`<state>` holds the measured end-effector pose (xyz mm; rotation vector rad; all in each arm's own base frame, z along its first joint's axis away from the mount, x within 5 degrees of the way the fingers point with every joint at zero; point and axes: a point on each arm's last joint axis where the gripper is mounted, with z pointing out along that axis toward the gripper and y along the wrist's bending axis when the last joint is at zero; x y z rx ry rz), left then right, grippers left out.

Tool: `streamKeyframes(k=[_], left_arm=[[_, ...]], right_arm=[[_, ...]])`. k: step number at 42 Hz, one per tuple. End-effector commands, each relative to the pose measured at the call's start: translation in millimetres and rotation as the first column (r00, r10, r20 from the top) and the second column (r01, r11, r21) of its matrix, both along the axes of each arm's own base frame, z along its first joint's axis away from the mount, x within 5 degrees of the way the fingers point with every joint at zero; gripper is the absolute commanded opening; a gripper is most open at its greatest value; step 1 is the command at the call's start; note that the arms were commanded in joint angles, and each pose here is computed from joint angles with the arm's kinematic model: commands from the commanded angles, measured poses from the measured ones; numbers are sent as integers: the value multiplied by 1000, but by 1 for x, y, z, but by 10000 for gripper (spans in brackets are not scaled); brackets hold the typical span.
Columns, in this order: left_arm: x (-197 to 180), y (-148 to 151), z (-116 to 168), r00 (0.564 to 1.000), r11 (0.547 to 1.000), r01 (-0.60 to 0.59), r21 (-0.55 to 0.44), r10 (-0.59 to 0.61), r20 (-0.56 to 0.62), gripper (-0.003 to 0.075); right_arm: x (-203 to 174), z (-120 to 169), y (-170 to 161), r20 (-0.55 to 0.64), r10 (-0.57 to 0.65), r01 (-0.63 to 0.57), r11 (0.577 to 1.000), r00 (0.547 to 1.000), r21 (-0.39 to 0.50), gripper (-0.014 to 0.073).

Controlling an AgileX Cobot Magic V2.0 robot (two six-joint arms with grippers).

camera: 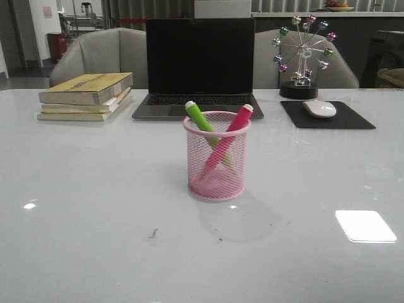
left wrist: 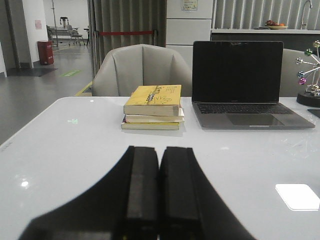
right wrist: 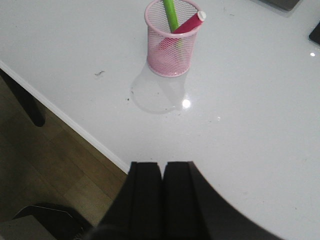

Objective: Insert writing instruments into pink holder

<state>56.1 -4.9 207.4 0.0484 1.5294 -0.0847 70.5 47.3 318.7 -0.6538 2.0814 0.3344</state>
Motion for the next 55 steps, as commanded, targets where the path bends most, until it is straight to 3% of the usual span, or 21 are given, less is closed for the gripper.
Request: streamKeyframes(k=[1,16,21,24,30,38,46,51,55], left_arm=[[-2,1,8,995,1000,-7,-18,9,103,91],[-2,1,8,995,1000,-7,-18,9,103,91],[-2,1,8,995,1000,-7,-18,9,103,91],[-2,1,8,995,1000,-7,-18,9,103,91],[-2,1,8,995,1000,-7,-18,9,103,91],[-2,1,8,995,1000,-7,-18,9,103,91],[-2,1,8,995,1000,-7,-18,9,103,91],[-2,1,8,995,1000,-7,-18,9,103,91],[-2,1,8,995,1000,-7,-18,9,103,91]], right_arm=[[3,13,1,78,-9,5,999,997,47,58],[0,13,-1,95,-7,3,999,995,45,58],[-3,10,-11,180,-95,79,993,979,93,58],[-4,3,-17,265,-179,143,979,947,148,58],[-10,-22,-31,443,-352,246,928,825,280,58],[-16,-70,-41,527,-493,326,865,692,381,58],[-16,-109,-45,521,-557,376,827,647,418,58],[-16,-112,-45,492,-560,397,826,667,401,58],[-16,-110,-45,503,-562,392,824,657,409,58]])
